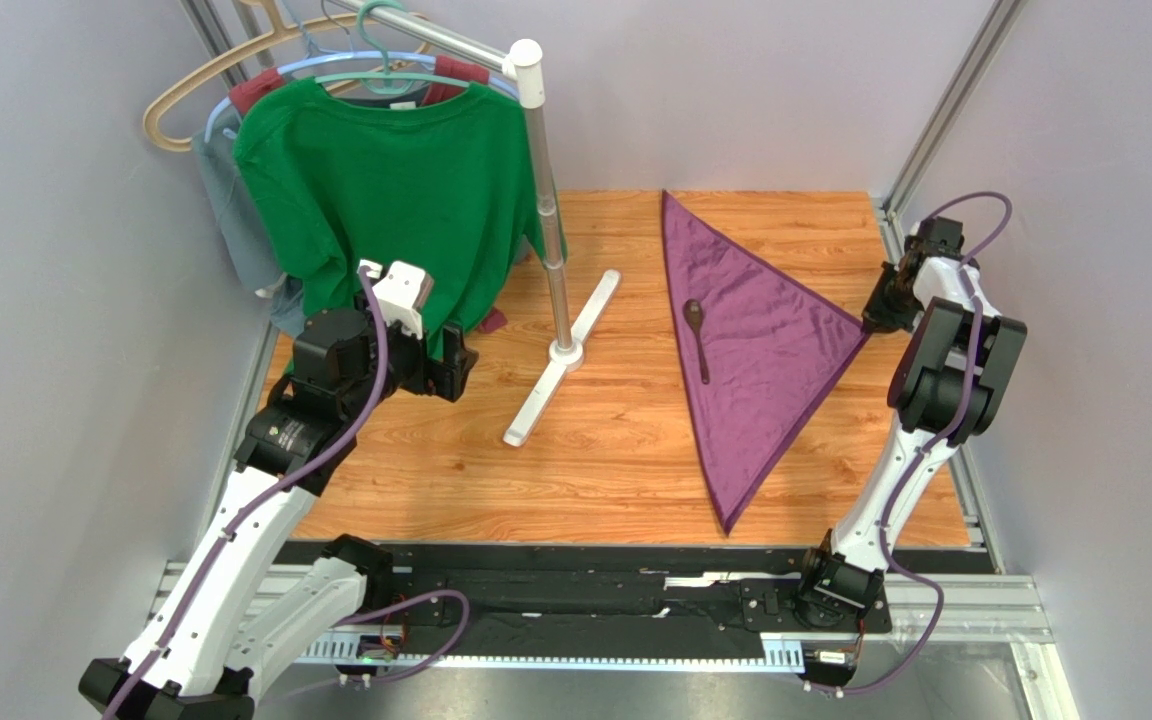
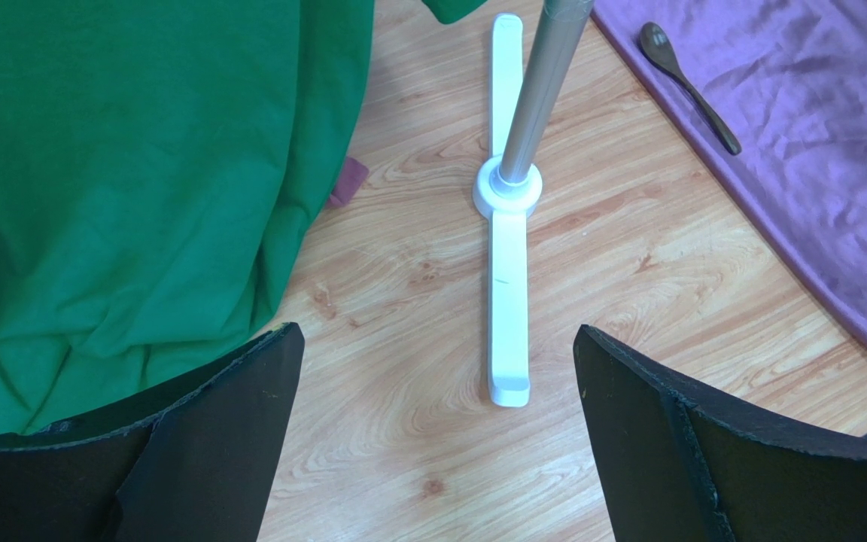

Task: Fold the napkin, place the utensils inside, and roll it up
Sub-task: Fold the napkin

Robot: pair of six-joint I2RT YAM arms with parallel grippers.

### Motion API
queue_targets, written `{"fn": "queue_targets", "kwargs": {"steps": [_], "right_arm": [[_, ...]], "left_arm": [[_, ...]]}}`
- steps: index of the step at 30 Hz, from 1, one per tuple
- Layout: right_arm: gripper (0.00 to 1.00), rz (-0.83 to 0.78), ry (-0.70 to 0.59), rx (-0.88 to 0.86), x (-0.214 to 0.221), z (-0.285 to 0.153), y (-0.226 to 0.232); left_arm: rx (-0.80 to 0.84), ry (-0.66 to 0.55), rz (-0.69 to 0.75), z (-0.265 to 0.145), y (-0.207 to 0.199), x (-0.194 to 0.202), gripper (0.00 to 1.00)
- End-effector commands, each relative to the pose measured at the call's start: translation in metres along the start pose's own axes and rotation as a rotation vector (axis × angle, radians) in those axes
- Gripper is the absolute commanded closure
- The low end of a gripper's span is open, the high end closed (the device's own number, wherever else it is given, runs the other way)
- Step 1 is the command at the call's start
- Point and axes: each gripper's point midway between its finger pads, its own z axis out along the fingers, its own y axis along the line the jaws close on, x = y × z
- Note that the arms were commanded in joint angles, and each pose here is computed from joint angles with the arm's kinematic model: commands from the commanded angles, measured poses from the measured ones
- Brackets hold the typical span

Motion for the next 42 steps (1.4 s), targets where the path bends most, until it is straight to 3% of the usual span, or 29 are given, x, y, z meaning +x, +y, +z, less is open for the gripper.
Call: {"fn": "queue_targets", "kwargs": {"steps": [1,28,30,32,34,36,39,42], "right_arm": [[1.00,-0.020,-0.091,0.020,-0.029,-0.027,-0.002],[1.00,-0.019,-0.112,0.008,-0.032,-0.016,-0.006],[0.89,-0.018,-0.109,0.002,-0.030,-0.017,-0.005],[0.66,-0.017,-0.137,-0.017,-0.035,-0.030,0.001],[0.57,-0.015,-0.160,-0.027,-0.030,-0.041,0.007],[0.51,-0.016,-0.218,-0.067,-0.034,-0.072,0.027],[0.50,-0.055,-0.240,-0.096,-0.013,-0.105,0.062],[0.50,-0.153,-0.202,-0.146,0.034,-0.126,0.115]], "left_arm": [[0.001,-0.030,0.013,-0.002,0.001,-0.006,0.01],[-0.002,-0.027,0.013,-0.002,0.001,-0.005,0.01],[-0.002,-0.027,0.013,-0.002,0.001,-0.005,0.01],[-0.004,-0.024,0.012,-0.002,0.002,-0.005,0.01],[-0.004,-0.027,0.013,-0.002,0.002,-0.006,0.01],[-0.001,-0.026,0.013,-0.002,0.001,-0.006,0.01],[0.003,-0.022,0.012,-0.001,0.001,-0.005,0.01],[0.009,-0.018,0.010,0.000,0.000,-0.004,0.01]]}}
